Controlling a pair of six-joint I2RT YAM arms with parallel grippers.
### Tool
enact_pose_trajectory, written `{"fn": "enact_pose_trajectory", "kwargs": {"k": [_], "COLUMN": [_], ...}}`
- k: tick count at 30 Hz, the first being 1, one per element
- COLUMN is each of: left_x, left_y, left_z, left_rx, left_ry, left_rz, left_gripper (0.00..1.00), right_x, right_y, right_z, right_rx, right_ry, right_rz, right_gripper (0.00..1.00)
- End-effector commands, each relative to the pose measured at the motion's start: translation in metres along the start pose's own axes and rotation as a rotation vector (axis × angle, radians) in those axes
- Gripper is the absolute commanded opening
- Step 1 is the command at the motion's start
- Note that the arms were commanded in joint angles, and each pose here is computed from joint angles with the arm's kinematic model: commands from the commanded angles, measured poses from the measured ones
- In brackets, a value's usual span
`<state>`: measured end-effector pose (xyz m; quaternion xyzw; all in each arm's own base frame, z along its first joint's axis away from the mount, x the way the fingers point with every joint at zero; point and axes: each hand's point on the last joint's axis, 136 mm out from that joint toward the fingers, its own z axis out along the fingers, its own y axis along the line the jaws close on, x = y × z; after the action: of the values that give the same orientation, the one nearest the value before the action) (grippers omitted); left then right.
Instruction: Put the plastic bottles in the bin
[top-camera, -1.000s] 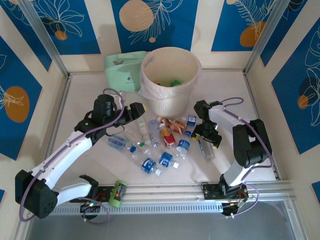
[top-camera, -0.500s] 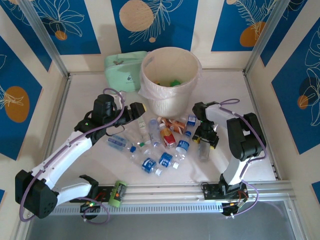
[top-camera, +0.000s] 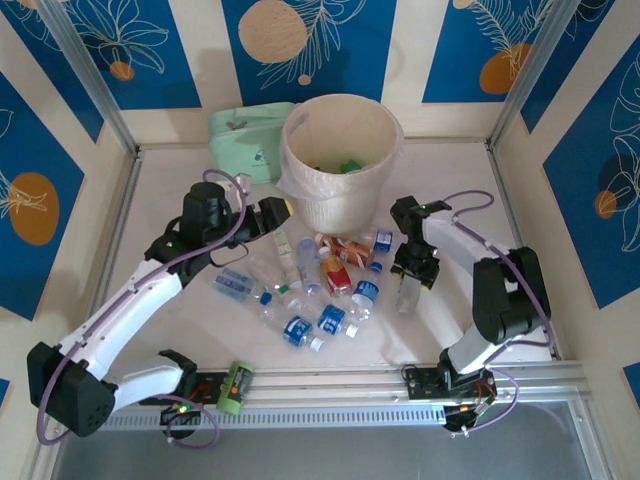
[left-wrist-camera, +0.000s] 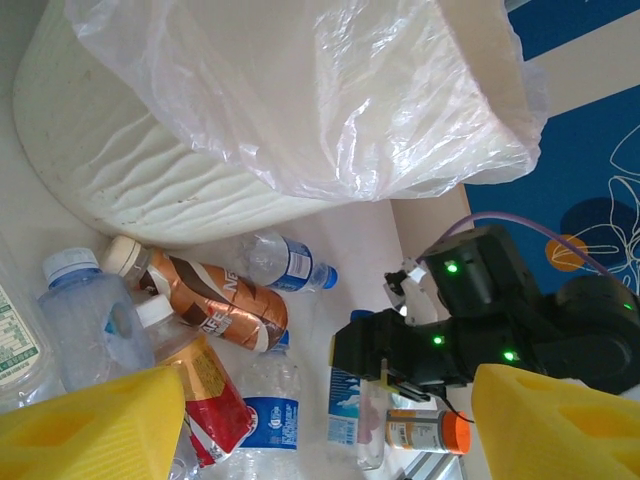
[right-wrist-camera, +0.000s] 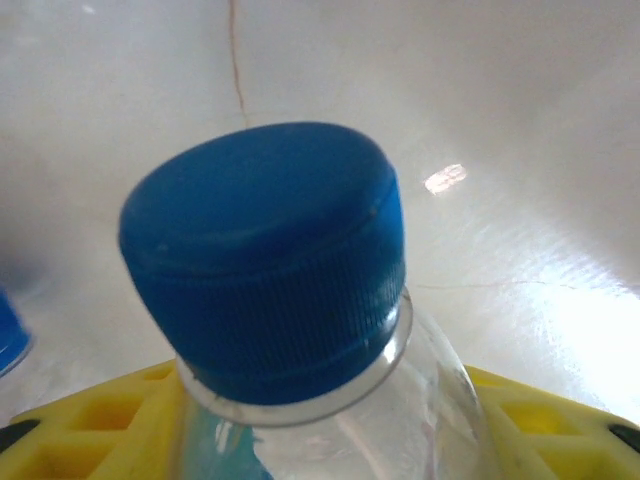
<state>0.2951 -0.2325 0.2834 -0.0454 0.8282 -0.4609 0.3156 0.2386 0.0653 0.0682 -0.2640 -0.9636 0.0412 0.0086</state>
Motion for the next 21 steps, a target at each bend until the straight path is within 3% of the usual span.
{"fn": "enact_pose_trajectory", "kwargs": {"k": [1,6,9,15,21], "left_x": [-0.011,-0.017,-0.017,-0.002,0.011], "left_y": [-0.026,-0.059,-0.072,-0.12,-0.173], "left_z": [-0.008,-0.014,-0.014,-0.013,-0.016], "left_rx": [0.054,0.178,0.213,0.358,0.393], "left_ry": [-0.018,-0.023,-0.02,-0.02,-0.07], "left_rz": [0.058,0.116,0.145,0.283,0.59], "left_gripper": [0.77,0.82,1.0,1.0,1.0], "right_x": [0.0,0.0,0.008,0.017,0.02], "right_y": [0.002,0.024,0.043,0.072,0.091], "right_z": [-0.043,-0.129,-0.189,-0.283,-0.347], "right_rx": [-0.104,-0.44,-0.716,-1.104,-1.285], "right_ry": [-0.092,-0.269,-0.34,-0.385,-0.387], "right_rz": [-0.011,-0.046,-0.059,-0.039,-0.076], "right_gripper": [0.53,0.53,0.54,0.56,0.57]}}
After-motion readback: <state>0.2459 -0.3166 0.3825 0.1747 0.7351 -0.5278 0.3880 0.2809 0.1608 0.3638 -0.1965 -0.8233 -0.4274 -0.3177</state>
